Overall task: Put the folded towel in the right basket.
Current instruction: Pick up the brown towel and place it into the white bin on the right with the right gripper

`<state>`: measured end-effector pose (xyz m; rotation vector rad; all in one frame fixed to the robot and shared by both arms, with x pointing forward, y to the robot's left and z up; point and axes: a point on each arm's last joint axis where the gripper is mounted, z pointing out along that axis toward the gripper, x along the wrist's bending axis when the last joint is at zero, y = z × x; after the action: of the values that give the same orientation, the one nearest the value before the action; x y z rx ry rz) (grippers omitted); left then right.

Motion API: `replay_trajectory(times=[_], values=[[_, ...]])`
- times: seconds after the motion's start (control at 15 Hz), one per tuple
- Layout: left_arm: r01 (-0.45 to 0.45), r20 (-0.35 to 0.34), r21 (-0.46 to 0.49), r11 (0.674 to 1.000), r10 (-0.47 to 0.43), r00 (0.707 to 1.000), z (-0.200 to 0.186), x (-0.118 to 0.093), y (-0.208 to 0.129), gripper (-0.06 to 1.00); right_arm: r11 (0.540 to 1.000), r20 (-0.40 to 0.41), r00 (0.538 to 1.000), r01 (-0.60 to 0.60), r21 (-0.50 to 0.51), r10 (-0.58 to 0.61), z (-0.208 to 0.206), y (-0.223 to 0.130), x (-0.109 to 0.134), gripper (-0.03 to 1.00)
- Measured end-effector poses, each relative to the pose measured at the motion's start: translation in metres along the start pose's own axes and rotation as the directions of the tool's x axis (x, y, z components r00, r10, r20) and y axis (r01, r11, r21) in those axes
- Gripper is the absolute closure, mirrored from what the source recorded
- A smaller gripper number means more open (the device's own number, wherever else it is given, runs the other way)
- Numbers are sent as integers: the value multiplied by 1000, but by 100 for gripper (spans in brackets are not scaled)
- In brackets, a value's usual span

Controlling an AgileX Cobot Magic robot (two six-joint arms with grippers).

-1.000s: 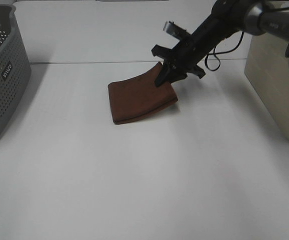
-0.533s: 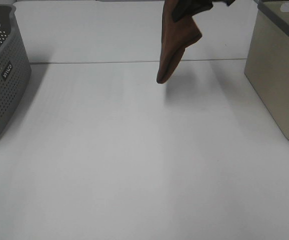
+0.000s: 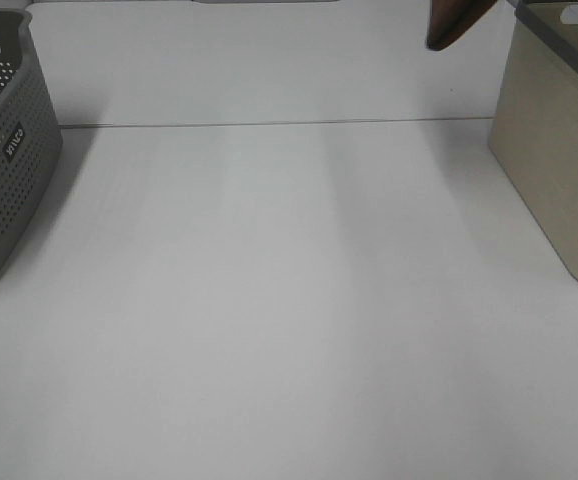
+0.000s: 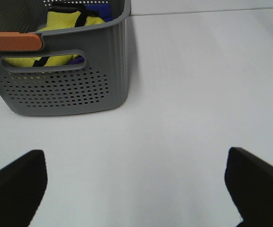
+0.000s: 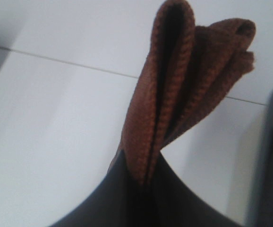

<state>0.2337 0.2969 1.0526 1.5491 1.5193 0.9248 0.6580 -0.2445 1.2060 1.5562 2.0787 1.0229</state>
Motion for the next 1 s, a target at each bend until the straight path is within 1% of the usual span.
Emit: replay_trajectory(times=[0.2,0.27,0.4,0.67,0.8,0.93,1.0], values=[[0,0,0,1000,0,1000,0,0,0,-3,996,162,983,-75,-53,82,-39,-3,-53,90],[0,0,0,1000,0,1000,0,0,0,-3,991,225,966,-119,-64,131,-49,-8,-78,90],[0,0,0,1000,0,1000,0,0,0,-3,984,280,943,-173,-46,179,-51,-18,-100,90],[0,0,0,1000,0,1000,0,0,0,-3,964,322,923,-251,87,211,-19,-46,-119,90],[0,0,0,1000,0,1000,0,0,0,-3,950,333,916,-282,130,226,-3,-55,-126,87],[0,0,0,1000,0,1000,0,0,0,-3,931,335,912,-312,188,238,20,-67,-135,76],[0,0,0,1000,0,1000,0,0,0,-3,922,346,904,-332,200,250,27,-71,-139,66]])
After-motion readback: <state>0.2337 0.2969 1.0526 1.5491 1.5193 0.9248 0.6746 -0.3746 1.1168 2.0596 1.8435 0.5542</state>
